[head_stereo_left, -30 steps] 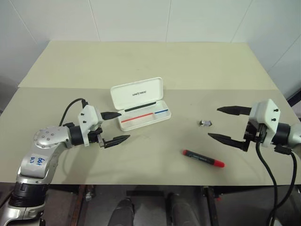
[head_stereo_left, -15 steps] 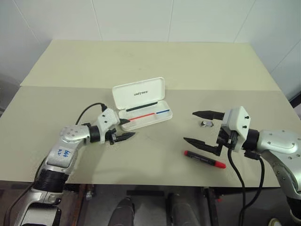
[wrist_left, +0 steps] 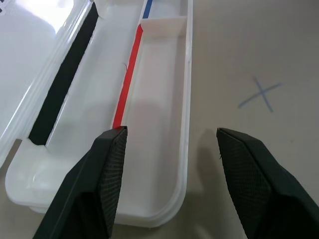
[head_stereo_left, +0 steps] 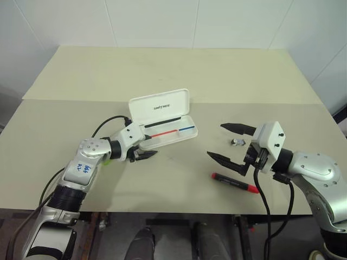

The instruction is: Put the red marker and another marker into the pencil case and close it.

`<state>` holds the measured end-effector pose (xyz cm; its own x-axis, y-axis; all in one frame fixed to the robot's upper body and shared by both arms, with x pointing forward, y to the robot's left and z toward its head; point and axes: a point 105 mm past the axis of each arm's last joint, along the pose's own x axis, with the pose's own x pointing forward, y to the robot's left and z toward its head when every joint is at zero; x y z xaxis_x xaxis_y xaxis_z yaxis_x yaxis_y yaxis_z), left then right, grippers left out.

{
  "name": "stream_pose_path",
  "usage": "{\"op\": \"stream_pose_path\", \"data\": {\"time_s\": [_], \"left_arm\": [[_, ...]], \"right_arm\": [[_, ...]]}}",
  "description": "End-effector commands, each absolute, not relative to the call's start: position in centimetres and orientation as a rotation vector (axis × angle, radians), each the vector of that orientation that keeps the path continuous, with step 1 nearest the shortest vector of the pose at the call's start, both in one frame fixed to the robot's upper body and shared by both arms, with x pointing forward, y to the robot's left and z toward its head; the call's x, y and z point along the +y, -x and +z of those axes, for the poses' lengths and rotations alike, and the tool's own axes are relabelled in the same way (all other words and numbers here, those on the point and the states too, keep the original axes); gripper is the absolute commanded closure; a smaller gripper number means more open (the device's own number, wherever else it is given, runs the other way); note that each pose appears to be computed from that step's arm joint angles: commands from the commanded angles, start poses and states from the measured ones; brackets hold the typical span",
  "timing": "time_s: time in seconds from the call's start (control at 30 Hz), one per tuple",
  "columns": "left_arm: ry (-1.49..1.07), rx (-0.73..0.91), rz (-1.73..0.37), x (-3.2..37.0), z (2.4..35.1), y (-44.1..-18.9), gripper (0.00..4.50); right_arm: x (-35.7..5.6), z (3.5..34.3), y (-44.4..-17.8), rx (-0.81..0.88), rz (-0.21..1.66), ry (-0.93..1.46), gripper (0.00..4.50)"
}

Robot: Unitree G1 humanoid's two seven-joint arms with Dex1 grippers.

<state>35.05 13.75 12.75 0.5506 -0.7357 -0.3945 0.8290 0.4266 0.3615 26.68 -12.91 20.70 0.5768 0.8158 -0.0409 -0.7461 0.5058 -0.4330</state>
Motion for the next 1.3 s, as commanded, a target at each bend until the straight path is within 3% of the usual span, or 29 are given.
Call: {"op": "stream_pose_path", "data": {"time_s": [0.03, 0.3, 0.37, 0.67, 0.97, 1.3], "left_arm": [[-0.578, 0.200, -0.979, 13.7, 12.9, -35.6, 1.56], [-0.606, 0.214, -0.996, 13.3, 12.9, -36.2, 1.56], [-0.599, 0.223, -0.999, 13.3, 13.0, -36.3, 1.91], [-0.652, 0.232, -0.974, 13.7, 12.9, -36.7, 4.46], [-0.621, 0.152, -1.159, 12.1, 14.1, -33.7, 4.49], [-0.745, 0.177, -1.336, 13.5, 12.9, -30.8, 4.49]], "right_arm": [[-12.2, 22.1, -26.1, -0.252, 0.938, 0.450, 0.00], [-11.7, 22.4, -25.8, -0.274, 0.922, 0.441, 0.00], [-11.7, 22.4, -25.7, -0.276, 0.918, 0.439, 0.00], [-12.1, 22.7, -25.8, -0.276, 0.896, 0.447, 0.00], [-12.4, 22.7, -26.0, -0.264, 0.899, 0.452, 0.00], [-12.3, 22.6, -26.0, -0.253, 0.908, 0.434, 0.00]]}}
